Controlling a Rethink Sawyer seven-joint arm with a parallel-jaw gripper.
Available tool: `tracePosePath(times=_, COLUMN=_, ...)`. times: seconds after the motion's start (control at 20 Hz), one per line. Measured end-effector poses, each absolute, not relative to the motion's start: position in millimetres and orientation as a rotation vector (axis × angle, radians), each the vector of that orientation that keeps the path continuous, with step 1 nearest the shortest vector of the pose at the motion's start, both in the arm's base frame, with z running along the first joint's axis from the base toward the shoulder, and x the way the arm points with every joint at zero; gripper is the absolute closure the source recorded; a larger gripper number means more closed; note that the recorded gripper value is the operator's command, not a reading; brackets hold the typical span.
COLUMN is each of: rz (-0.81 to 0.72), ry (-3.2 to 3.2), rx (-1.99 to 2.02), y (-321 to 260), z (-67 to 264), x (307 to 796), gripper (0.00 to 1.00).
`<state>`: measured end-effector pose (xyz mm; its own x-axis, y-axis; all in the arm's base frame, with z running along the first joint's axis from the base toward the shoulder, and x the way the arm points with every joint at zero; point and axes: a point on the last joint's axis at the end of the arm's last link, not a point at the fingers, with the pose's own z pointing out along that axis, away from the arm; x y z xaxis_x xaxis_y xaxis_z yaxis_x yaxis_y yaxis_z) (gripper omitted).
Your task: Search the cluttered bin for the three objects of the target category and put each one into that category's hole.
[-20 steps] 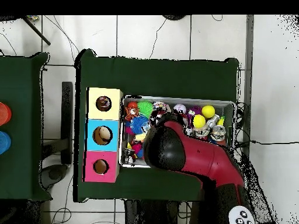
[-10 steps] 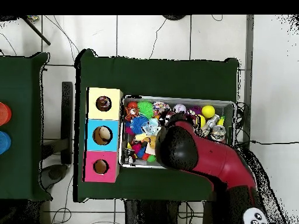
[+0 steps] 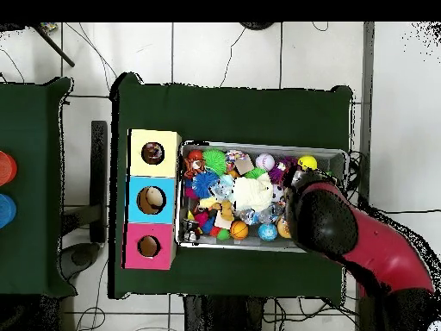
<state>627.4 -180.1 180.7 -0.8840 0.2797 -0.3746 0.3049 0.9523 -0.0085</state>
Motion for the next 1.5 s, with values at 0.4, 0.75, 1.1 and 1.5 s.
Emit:
tracePosePath(times=0.4, rz=-0.130, ry=2.764, rx=0.374, y=-205, z=160, x=609, gripper=0.00)
tracePosePath(times=0.75, rz=0.025, ry=2.751, rx=0.295, y=-191, z=146, x=627, gripper=0.00)
tracePosePath(times=1.1, rz=0.151, ry=2.742, rx=0.252, y=-173, z=134, x=639, gripper=0.00)
tracePosePath(times=1.5, rz=0.150, ry=2.768, rx=0.136, y=-144, z=123, x=636, gripper=0.00)
